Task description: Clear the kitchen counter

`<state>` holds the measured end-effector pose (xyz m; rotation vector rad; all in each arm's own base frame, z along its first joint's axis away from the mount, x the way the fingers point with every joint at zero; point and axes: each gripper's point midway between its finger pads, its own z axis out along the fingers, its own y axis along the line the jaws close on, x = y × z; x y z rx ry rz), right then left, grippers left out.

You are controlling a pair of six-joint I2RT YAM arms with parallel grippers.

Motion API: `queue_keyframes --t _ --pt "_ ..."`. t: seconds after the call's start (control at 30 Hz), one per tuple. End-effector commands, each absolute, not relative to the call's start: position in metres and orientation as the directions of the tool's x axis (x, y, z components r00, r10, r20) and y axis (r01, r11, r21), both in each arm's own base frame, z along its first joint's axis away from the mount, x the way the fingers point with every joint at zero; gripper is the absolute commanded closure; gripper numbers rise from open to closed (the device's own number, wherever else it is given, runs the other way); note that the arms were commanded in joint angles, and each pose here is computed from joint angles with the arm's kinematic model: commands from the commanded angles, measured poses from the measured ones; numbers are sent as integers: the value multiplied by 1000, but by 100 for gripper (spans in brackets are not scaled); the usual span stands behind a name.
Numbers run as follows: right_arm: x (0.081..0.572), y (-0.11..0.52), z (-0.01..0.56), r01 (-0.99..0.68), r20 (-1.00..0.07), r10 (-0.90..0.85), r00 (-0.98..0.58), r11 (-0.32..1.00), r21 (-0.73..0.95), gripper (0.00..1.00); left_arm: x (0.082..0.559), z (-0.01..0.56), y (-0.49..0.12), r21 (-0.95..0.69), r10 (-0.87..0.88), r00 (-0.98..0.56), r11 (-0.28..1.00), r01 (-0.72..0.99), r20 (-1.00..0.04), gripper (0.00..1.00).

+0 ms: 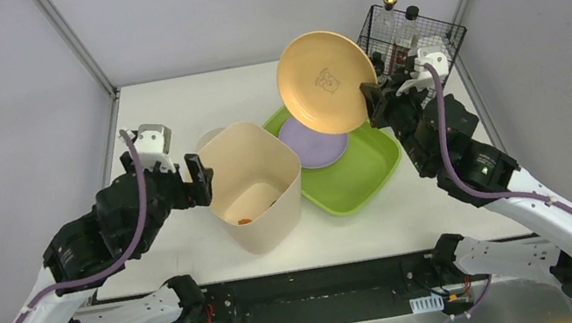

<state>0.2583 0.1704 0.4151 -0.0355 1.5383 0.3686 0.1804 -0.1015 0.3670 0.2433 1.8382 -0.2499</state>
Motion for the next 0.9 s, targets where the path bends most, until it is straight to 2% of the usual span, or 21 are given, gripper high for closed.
queue_keyframes --t 0.0,0.17,0.3,0.73,0.87 --pt "260 153 412 -179 -954 300 -14 938 298 100 187 360 -91 -109 -62 -331 986 125 -941 19" --pt "269 148 386 -128 -963 265 -43 955 268 100 192 347 -88 -82 -60 -378 996 42 -924 20" --pt "280 145 367 -95 -950 299 -91 947 308 100 202 335 -84 -73 -73 -423 997 -16 -903 20" --pt "316 135 293 17 -889 373 -266 924 382 100 236 272 -83 -162 -181 -603 983 -88 -777 22" --pt "327 134 260 57 -850 399 -345 912 406 100 241 261 -84 -189 -206 -632 977 -95 -747 29"
